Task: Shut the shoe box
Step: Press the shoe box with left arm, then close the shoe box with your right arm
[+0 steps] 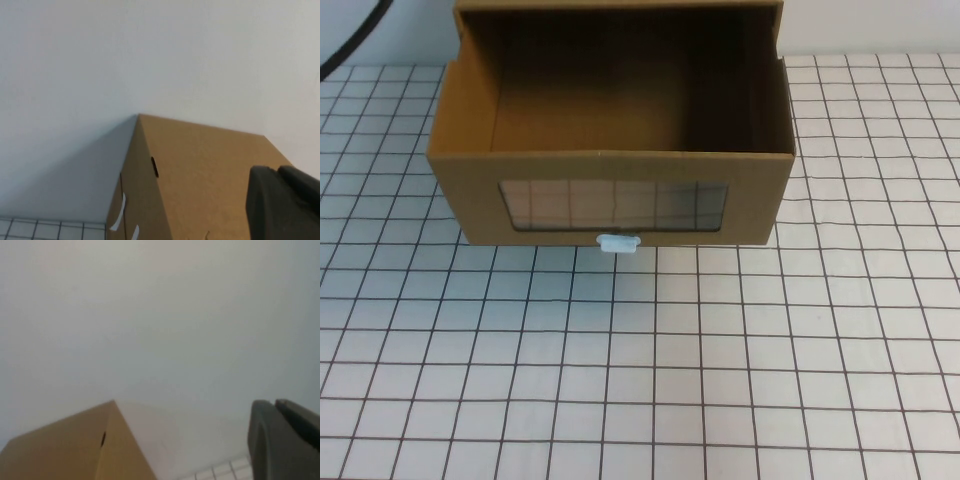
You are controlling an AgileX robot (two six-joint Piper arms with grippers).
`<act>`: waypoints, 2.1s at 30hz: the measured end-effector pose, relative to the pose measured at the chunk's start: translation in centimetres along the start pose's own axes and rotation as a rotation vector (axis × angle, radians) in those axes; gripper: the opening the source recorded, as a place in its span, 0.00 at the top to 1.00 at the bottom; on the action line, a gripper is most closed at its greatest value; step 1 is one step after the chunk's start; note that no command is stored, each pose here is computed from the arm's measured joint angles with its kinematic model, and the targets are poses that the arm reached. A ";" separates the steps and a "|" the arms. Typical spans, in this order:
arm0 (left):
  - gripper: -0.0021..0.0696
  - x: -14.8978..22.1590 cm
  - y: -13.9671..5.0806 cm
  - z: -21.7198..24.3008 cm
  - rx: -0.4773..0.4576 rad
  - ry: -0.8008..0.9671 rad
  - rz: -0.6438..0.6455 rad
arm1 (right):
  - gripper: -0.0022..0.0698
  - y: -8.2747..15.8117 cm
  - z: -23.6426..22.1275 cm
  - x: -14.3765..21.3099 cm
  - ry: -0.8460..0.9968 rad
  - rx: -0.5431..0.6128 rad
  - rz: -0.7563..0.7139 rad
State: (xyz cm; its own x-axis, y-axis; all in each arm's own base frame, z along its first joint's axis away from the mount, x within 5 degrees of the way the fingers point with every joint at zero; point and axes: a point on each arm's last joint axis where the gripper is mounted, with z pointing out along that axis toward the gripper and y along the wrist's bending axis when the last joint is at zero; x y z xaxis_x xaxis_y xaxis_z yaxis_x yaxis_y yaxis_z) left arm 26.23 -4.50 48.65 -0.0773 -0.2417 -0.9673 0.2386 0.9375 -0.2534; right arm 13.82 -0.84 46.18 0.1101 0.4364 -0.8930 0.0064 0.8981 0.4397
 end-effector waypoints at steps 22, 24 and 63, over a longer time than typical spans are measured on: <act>0.98 5.5 -0.7 16.2 0.447 0.661 0.197 | 0.99 12.0 9.2 10.3 0.931 -0.832 -0.536; 0.98 6.7 -0.2 17.1 0.445 0.688 0.183 | 0.99 13.2 8.7 11.3 0.956 -0.889 -0.554; 0.98 8.6 0.2 19.0 0.461 0.703 0.104 | 0.99 20.5 17.3 25.2 0.888 -0.953 -0.602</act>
State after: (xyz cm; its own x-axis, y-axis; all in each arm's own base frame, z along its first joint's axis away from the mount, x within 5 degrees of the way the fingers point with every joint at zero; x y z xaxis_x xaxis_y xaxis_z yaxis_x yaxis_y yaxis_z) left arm 43.98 -11.15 39.96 -0.5807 0.1950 -0.7904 0.6367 0.7138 -0.2917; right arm 33.96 27.60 34.31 -0.3177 -0.4468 -0.8363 -0.8676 0.4928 0.0663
